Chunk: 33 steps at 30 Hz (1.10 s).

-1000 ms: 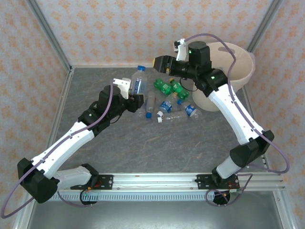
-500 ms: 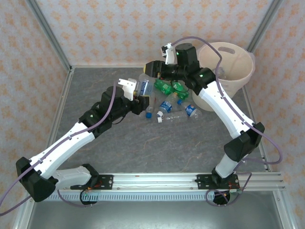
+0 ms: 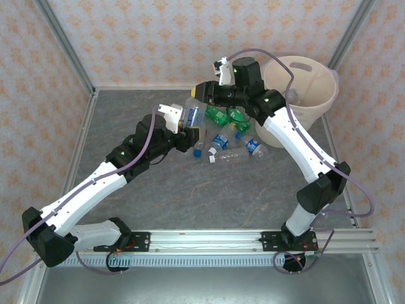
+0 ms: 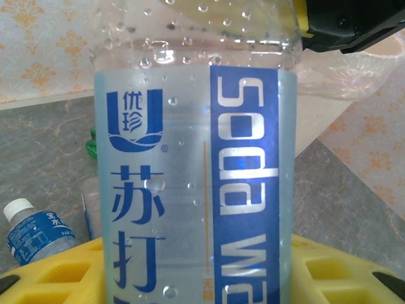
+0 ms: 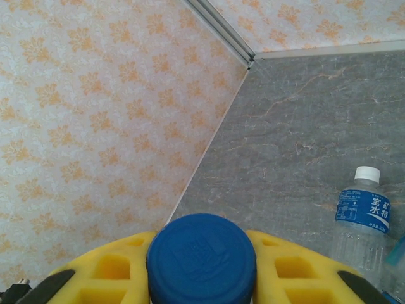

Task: Put the plastic bottles in the bin

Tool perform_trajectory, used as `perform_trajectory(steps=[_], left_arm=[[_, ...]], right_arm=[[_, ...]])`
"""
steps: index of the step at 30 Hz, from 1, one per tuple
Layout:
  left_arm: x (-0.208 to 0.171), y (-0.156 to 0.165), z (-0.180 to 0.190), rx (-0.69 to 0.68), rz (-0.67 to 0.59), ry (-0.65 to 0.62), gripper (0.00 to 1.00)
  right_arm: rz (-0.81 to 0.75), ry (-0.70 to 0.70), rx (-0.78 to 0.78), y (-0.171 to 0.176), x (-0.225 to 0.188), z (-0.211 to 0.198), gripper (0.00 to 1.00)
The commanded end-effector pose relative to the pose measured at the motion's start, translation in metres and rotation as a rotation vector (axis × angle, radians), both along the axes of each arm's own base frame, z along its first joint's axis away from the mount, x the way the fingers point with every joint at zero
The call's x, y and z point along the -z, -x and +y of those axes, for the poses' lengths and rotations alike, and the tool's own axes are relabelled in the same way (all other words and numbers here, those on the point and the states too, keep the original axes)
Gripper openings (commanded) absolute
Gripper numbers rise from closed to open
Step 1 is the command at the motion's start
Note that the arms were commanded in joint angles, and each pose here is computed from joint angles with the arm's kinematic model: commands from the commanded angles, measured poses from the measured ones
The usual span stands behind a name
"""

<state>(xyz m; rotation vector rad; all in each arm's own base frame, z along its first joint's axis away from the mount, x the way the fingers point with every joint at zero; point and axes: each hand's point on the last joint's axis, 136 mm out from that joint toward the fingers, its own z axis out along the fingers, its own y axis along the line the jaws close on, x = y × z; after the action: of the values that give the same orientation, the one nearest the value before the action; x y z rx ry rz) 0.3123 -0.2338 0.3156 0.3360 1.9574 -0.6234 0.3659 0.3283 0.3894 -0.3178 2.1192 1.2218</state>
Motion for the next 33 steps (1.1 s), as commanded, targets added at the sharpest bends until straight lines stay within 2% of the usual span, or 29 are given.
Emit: perform_trajectory(steps=[1, 3, 8, 10, 15, 19, 28, 33], left_arm=[[-0.017, 0.000, -0.005, 0.014, -0.053, -0.004, 0.52], [-0.018, -0.001, -0.002, -0.002, -0.058, -0.004, 0.59], [-0.029, -0.002, 0.009, -0.056, -0.089, 0.014, 0.92], [-0.031, -0.001, 0.012, -0.070, -0.095, 0.023, 0.99], [-0.037, 0.001, 0.021, -0.108, -0.105, 0.043, 0.99], [-0.040, 0.003, 0.026, -0.131, -0.112, 0.055, 0.99], [-0.038, 0.004, 0.033, -0.159, -0.101, 0.049, 0.99], [-0.036, 0.004, 0.033, -0.160, -0.091, 0.047, 0.99]], right_arm=[[-0.048, -0.028, 0.000, 0.003, -0.022, 0.000, 0.27], [-0.060, -0.028, 0.017, 0.002, -0.025, -0.003, 0.27], [-0.091, -0.031, 0.091, -0.006, -0.037, -0.020, 0.27], [-0.095, -0.044, 0.125, -0.012, -0.042, -0.033, 0.27], [-0.115, -0.087, 0.242, -0.027, -0.058, -0.078, 0.27], [-0.143, -0.109, 0.381, -0.040, -0.072, -0.129, 0.27], [-0.184, -0.075, 0.887, -0.056, -0.088, -0.284, 0.26], [-0.238, 0.027, 1.109, -0.046, -0.092, -0.340, 0.27]])
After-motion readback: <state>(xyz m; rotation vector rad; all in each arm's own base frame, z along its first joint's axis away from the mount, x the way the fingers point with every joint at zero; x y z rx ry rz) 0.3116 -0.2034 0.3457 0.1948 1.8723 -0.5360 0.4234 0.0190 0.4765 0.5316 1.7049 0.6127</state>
